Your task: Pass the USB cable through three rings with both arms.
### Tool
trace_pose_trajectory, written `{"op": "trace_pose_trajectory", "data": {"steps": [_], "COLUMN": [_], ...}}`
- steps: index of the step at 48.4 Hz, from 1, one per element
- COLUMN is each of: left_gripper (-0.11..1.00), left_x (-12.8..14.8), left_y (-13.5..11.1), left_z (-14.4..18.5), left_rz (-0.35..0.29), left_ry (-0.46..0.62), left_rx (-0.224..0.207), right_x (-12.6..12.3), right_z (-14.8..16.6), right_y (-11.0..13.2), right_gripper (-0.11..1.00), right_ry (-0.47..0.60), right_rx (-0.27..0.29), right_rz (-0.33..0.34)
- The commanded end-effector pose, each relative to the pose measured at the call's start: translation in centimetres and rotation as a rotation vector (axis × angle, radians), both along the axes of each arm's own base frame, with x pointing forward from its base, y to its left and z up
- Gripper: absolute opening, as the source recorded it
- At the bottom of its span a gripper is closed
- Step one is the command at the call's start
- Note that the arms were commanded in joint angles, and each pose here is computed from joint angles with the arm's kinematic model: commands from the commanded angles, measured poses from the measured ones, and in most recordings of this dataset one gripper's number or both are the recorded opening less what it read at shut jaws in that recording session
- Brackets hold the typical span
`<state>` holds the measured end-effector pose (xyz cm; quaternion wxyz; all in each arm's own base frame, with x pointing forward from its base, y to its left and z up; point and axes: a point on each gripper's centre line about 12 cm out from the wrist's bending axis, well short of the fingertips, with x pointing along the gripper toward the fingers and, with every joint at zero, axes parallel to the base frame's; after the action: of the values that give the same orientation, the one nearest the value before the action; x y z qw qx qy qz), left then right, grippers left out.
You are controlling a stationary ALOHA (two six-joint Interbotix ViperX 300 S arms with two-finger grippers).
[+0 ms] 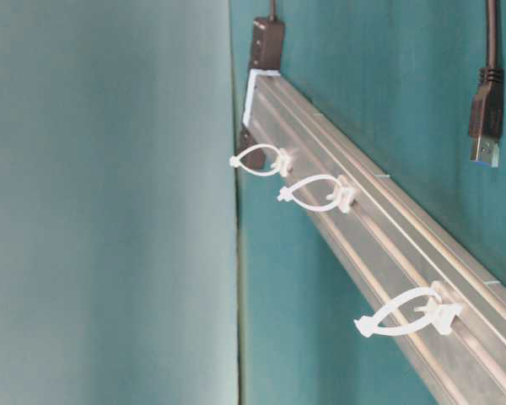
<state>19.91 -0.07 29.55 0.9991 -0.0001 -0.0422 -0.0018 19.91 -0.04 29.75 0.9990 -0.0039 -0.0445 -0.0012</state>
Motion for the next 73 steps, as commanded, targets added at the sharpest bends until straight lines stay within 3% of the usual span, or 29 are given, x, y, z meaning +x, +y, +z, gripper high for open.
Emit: {"op": "trace_pose_trajectory", "data": {"steps": [1,9,16,25,31,36,50,54,58,62,73], "left_gripper": [0.14,-0.01,-0.01,-0.01,-0.01,-0.01,-0.01,-0.01,-0.01,-0.01,-0.01], "left_x": [0.4,0.9,1.3,1.4,1.4,1.5,1.7,1.6,1.6,1.4,1.3], "left_y": [-0.4,-0.5,-0.9,-1.0,-1.0,-1.0,-1.0,-0.8,-0.9,-0.8,-0.8], "left_z": [3.0,5.0,5.0,5.2,5.6,5.6,5.4,5.5,5.5,5.5,5.6], "left_rz": [-0.022,-0.027,-0.042,-0.047,-0.050,-0.053,-0.051,-0.045,-0.046,-0.044,-0.044], "left_ry": [-0.074,-0.086,-0.030,-0.017,-0.024,-0.021,-0.006,-0.009,-0.006,-0.006,-0.002], "left_rx": [-0.006,-0.006,-0.007,-0.010,-0.033,-0.062,-0.058,-0.057,-0.057,-0.057,-0.053], "right_x": [0.1,0.4,0.6,1.1,2.2,3.4,7.7,8.9,10.2,11.4,13.0], "right_z": [0.2,0.0,0.0,0.3,0.0,-0.5,-3.9,-4.5,-4.9,-5.2,-6.3], "right_y": [-0.1,-0.9,-1.0,-0.7,-0.5,-0.4,1.4,1.7,2.1,2.2,3.2], "right_gripper": [0.09,0.00,0.00,0.00,0.00,0.00,0.00,0.00,0.00,0.00,0.01], "right_ry": [-0.006,0.086,0.201,0.384,0.523,0.643,1.015,1.131,1.230,1.293,1.355], "right_rx": [0.035,0.200,0.253,0.368,0.451,0.482,0.439,0.382,0.279,0.218,0.173], "right_rz": [-0.001,-0.047,-0.052,-0.054,-0.071,-0.090,-0.080,-0.076,-0.064,-0.053,-0.023]}}
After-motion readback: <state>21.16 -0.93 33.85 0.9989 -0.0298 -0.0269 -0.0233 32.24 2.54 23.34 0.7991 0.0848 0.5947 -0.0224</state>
